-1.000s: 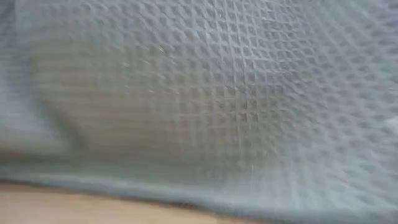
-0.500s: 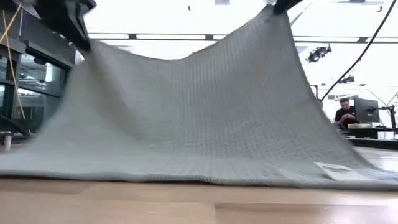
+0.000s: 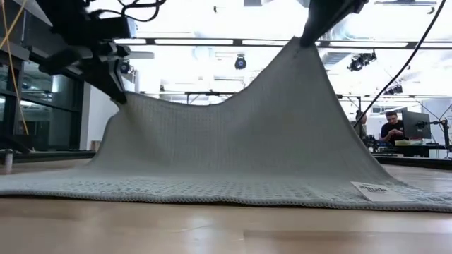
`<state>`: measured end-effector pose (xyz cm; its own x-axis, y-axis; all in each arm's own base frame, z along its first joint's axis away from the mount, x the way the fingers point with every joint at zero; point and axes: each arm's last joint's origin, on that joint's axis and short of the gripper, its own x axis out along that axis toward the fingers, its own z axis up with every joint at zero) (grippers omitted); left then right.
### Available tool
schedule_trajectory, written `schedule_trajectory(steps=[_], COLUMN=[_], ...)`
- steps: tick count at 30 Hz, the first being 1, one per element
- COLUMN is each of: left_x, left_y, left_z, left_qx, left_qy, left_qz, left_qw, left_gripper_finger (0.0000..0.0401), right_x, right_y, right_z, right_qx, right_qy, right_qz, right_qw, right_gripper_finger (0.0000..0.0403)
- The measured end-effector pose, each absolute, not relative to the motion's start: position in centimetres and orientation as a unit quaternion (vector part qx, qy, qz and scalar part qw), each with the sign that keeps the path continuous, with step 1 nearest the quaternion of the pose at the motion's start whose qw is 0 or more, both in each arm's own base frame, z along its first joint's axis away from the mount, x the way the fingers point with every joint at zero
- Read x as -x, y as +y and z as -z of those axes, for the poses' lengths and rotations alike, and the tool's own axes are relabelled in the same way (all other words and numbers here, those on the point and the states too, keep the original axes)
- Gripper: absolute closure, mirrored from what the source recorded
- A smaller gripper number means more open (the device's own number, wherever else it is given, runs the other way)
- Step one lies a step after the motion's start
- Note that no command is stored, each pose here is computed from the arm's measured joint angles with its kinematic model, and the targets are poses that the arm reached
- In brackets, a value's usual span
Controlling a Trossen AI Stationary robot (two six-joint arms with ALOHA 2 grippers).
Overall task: Fold microfiber towels
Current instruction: Fold the gray towel
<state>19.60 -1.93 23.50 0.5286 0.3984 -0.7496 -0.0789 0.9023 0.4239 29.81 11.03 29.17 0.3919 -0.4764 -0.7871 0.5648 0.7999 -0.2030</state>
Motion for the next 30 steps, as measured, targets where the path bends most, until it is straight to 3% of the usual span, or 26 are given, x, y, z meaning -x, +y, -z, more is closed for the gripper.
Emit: schedule_trajectory(steps=[22, 30], left_x=[-20.0, -20.1], left_y=[-0.9, 1.5], left_z=[-23.8, -23.8], left_qx=[-0.223, -0.200], left_qy=[0.453, 0.471], left_qz=[-0.165, -0.177], left_qw=[0.847, 0.841], left_gripper_finger=[0.0379, 0.0378], right_x=[-35.1, -35.7], right_y=[4.7, 3.0], right_z=[-21.1, -20.1], right_qx=[0.006, 0.002], right_qy=[0.557, 0.562], right_qz=[0.398, 0.416], right_qw=[0.729, 0.715], right_gripper_finger=[0.0388, 0.0389])
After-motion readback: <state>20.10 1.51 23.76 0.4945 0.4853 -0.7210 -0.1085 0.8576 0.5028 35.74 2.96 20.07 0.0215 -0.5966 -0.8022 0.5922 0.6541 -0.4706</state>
